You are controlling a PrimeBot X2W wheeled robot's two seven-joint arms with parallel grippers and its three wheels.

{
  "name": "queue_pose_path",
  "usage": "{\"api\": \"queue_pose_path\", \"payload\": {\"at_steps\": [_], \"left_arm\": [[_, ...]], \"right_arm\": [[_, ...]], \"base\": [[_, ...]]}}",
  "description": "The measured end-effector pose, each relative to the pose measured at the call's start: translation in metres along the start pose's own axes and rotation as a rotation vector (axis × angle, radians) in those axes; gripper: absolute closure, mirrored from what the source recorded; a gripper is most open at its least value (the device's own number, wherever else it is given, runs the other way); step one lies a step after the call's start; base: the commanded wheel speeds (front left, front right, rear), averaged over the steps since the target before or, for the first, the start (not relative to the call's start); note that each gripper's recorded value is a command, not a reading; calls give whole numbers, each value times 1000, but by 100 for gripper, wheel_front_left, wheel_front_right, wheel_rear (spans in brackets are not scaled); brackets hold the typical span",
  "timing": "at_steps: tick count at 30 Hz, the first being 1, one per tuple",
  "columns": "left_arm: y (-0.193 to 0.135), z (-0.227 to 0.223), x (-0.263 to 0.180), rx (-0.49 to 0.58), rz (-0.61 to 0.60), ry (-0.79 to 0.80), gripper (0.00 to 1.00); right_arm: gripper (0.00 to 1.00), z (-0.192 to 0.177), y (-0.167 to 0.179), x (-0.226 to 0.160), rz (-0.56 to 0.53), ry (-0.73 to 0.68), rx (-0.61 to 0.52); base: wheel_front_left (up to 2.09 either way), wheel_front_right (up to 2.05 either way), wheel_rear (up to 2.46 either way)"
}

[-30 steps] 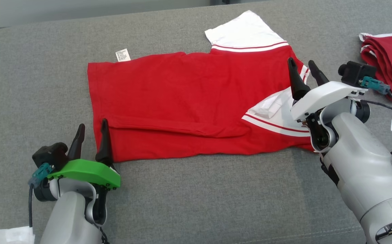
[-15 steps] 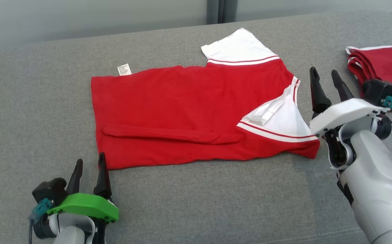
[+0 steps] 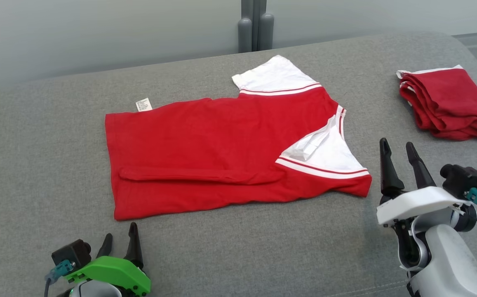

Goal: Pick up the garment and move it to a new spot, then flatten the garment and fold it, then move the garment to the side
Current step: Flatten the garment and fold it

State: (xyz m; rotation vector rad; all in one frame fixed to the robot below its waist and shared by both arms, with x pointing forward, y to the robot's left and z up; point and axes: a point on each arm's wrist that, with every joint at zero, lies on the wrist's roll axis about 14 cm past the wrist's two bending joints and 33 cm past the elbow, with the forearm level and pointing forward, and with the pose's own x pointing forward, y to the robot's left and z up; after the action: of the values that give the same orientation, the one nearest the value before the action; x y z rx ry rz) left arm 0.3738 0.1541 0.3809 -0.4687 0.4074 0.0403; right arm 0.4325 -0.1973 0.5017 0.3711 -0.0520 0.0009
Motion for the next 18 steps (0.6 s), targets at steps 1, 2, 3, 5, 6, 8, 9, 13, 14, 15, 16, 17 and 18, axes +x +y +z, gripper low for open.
{"api": "queue_pose_path", "payload": {"at_steps": [1, 2, 3, 5, 6, 8, 9, 13, 14, 15, 16, 17, 18], "left_arm": [[-2, -1, 1, -6, -5, 6, 0], [-4, -3, 2, -14, -10, 16, 0], [-7, -3, 4, -25, -14, 20, 0], [-11, -3, 9, -49, -17, 32, 0], [-13, -3, 11, -59, -20, 36, 0], [-16, -2, 17, -95, -22, 47, 0], [-18, -3, 20, -114, -21, 53, 0], [-19, -6, 30, -171, -7, 75, 0], [-19, -6, 32, -172, -4, 79, 0], [-18, -6, 34, -180, 4, 77, 0], [-18, -6, 34, -180, 4, 77, 0], [-17, -4, 38, -189, 14, 66, 15], [-17, -4, 38, -189, 14, 66, 51]], "right_arm": [[0, 0, -2, -5, -7, -3, 3], [0, 0, -3, -8, -12, -8, 5], [0, 1, -3, -12, -17, -12, 8], [0, 1, -5, -17, -26, -18, 9], [0, 2, -7, -19, -30, -20, 8], [0, 3, -10, -23, -41, -21, 4], [0, 3, -13, -25, -49, -22, 5], [0, 6, -20, -30, -73, -30, 1], [0, 7, -21, -31, -79, -30, 1], [0, 7, -23, -32, -84, -31, 0], [0, 7, -23, -32, -84, -31, 0], [0, 10, -26, -33, -94, -38, -3], [0, 10, -26, -33, -94, -38, -3]], "base": [[0, 0, 0], [0, 0, 0], [0, 0, 0], [0, 0, 0], [0, 0, 0], [0, 0, 0], [0, 0, 0], [0, 0, 0], [0, 0, 0], [0, 0, 0], [0, 0, 0], [0, 0, 0], [0, 0, 0]]}}
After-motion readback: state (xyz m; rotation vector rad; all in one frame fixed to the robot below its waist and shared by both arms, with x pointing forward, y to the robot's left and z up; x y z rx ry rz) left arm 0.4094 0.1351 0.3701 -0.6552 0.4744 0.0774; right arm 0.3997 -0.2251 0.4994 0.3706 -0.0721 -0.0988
